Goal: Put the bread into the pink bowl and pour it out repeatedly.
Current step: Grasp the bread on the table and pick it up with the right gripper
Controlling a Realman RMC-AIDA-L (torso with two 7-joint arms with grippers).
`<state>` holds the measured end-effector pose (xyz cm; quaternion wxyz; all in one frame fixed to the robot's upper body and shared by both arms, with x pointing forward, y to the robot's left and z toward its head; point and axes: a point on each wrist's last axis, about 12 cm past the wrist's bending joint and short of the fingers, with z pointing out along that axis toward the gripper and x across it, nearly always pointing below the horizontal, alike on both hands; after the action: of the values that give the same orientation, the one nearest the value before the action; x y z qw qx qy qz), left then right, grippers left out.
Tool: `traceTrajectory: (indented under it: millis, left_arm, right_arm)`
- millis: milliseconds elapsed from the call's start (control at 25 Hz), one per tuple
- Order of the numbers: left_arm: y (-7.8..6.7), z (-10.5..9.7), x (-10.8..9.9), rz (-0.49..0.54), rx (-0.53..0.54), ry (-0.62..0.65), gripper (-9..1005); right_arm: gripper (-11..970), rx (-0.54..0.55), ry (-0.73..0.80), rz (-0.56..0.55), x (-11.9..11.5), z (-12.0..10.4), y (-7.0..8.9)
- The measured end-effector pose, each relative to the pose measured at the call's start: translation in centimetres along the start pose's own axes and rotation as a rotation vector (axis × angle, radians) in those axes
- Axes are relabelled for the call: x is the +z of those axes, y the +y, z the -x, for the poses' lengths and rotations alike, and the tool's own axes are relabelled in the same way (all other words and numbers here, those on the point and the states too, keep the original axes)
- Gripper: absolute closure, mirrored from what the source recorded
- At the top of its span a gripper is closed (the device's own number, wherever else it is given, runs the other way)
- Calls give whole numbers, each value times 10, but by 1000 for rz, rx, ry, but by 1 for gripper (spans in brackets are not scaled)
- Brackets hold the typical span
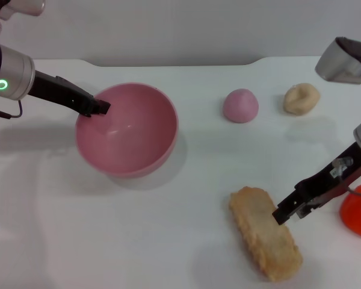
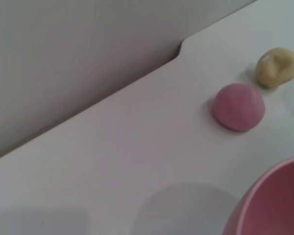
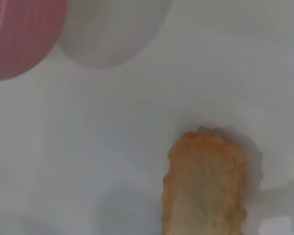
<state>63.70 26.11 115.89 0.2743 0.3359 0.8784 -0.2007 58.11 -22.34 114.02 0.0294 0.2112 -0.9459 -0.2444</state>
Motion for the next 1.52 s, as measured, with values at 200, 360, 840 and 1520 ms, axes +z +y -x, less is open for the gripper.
traceTrajectory:
  millis: [200,360,840,1520]
  left_arm:
    - [0,1,1,1,2,-3,925]
    - [-1,1,1,0,1,-2,925]
    - [-1,0,1,-5,12,2,925]
    - [-2,-5,3,-12,14,7,924]
  right_arm:
    - [392,13,14,14,10,-2,-2]
    - [395,26,16,20,13,-4,-4]
    - [402,39,1,22,17,-7,-7]
    - [413,59,18,48,31,-9,-5]
